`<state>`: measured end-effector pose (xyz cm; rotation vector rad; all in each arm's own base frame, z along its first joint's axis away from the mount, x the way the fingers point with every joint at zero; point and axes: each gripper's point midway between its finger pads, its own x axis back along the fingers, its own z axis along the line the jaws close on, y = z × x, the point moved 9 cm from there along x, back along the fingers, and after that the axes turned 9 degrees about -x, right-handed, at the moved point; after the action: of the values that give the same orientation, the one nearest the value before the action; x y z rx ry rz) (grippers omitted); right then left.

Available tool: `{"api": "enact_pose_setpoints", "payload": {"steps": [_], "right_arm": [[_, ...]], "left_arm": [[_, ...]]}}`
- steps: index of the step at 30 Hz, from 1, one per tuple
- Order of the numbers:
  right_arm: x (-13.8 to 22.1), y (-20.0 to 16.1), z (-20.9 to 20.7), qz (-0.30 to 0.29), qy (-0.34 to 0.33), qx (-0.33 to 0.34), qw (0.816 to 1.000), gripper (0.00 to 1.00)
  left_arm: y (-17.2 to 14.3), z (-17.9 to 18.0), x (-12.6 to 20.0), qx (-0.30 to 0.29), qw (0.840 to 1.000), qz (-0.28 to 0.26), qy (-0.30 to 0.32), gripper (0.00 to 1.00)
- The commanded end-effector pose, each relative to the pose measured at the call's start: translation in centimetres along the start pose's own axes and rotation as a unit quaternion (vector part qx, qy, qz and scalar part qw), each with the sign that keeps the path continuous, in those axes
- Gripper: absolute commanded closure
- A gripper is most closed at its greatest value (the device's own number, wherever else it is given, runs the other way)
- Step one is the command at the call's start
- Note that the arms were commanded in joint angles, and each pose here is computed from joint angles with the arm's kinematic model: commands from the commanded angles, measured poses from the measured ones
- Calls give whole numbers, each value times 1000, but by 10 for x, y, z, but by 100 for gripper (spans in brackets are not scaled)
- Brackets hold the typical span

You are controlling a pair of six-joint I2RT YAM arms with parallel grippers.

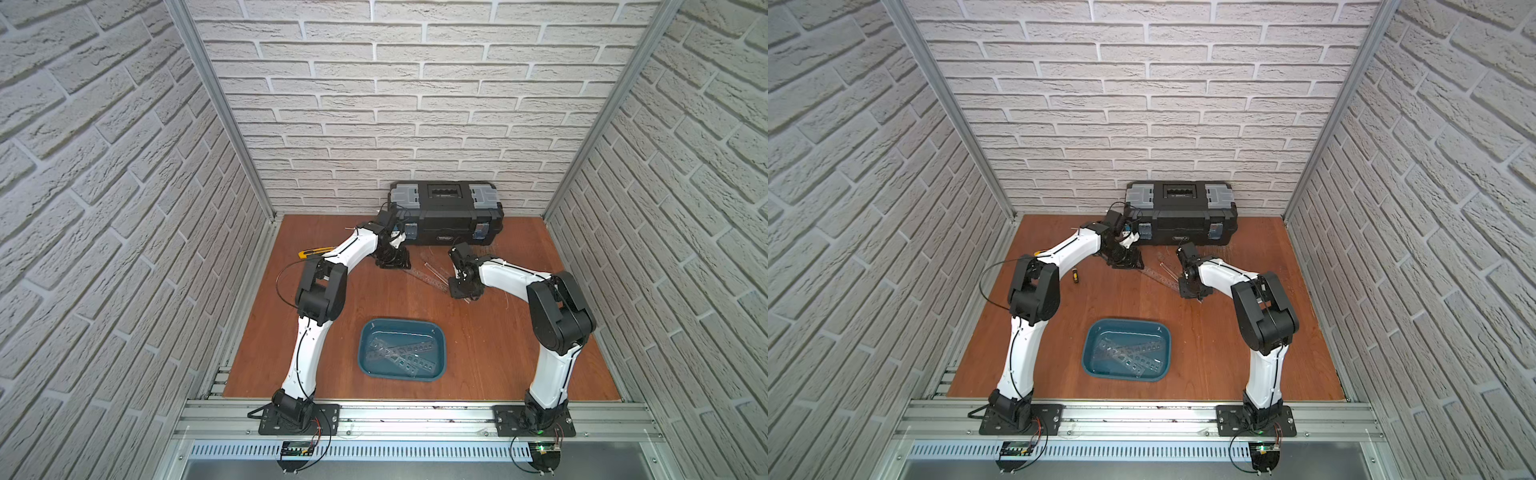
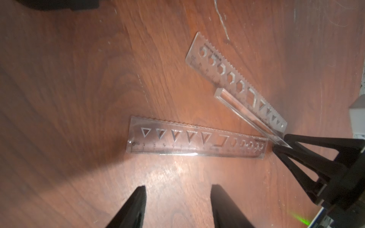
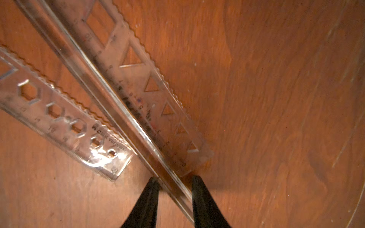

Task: Put the scattered rulers into the storage box
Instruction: Pick up the ruler from the center of the board.

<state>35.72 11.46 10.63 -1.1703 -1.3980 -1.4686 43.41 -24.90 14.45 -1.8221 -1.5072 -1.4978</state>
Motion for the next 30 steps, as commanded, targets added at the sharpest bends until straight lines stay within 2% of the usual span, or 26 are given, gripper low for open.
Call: {"api": "enact_pose_setpoints", "payload": {"steps": [1, 7, 12, 17, 20, 22, 30], "right_arm": [[1, -21, 3, 27, 3, 25, 999, 68], [8, -41, 8, 29, 4, 36, 999, 78], [10, -55, 16, 31, 7, 48, 998, 79], [2, -55, 20, 39, -3, 47, 998, 76], [2, -52, 21, 34, -5, 46, 998, 86], [7, -51, 21, 26, -5, 47, 999, 97], [52, -46, 15, -29, 7, 65, 997, 98]], "left_arm": [[6, -15, 21, -13, 999, -30, -8, 42], [2, -17, 22, -12, 999, -30, -8, 43], [1, -20, 24, -14, 999, -32, -8, 43], [-1, -25, 27, -17, 999, -34, -6, 43], [-3, -27, 32, -19, 999, -37, -5, 43], [-6, -28, 37, -19, 999, -39, -2, 43], [-12, -36, 59, -23, 998, -57, 6, 43]]}}
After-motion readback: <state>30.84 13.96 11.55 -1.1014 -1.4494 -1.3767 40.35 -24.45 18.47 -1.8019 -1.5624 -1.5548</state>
